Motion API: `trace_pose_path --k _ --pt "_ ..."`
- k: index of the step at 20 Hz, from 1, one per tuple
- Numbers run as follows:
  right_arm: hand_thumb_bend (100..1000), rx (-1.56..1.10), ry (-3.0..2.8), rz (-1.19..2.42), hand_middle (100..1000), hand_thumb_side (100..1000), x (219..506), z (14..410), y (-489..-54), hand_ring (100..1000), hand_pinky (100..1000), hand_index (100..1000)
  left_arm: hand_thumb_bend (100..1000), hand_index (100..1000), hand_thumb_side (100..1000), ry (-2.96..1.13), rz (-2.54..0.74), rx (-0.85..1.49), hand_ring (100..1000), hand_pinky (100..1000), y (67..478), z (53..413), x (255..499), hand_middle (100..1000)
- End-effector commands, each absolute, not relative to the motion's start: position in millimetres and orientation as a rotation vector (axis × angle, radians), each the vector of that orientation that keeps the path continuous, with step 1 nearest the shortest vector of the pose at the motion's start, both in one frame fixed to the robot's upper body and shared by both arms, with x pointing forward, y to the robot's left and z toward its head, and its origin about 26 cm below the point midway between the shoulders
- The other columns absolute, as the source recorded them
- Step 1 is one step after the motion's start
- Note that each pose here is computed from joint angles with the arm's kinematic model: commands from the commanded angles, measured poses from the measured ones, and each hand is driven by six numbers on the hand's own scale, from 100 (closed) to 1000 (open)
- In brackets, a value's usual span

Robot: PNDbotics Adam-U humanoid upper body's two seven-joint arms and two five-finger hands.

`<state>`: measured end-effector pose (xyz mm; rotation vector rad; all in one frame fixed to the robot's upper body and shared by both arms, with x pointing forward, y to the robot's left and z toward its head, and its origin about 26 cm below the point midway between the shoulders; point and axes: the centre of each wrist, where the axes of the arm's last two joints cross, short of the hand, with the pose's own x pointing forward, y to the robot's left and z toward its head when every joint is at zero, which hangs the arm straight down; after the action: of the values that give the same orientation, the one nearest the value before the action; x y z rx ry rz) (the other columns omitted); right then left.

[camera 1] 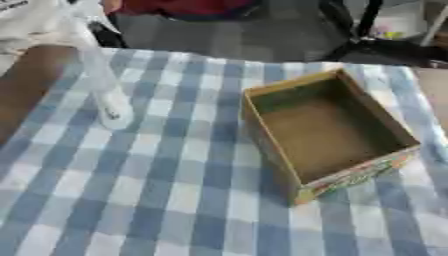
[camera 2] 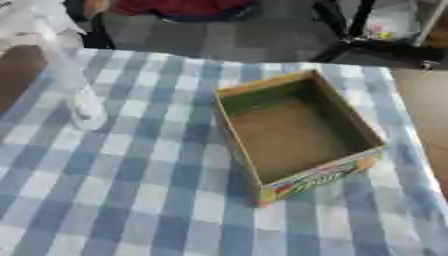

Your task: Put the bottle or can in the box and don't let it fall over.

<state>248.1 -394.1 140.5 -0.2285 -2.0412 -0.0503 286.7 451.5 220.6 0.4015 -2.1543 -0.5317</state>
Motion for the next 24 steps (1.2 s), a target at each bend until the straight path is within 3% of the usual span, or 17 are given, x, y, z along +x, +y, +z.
trace_pose_path --k 1,14,24 --pt "100 -0.258 -2.083 -0.036 1000 681 244 149 -395 984 822 1000 181 1000 677 -2.185 -0.562 0.408 823 1000 449 231 282 975" --pt "100 -0.296 -2.046 -0.041 1000 693 236 131 -392 992 823 1000 182 1000 691 -2.134 -0.533 0.371 822 1000 441 197 266 975" --pt "100 -0.3 -2.059 -0.015 1000 684 236 137 -393 990 823 1000 192 1000 682 -2.135 -0.546 0.388 823 1000 438 192 261 973"
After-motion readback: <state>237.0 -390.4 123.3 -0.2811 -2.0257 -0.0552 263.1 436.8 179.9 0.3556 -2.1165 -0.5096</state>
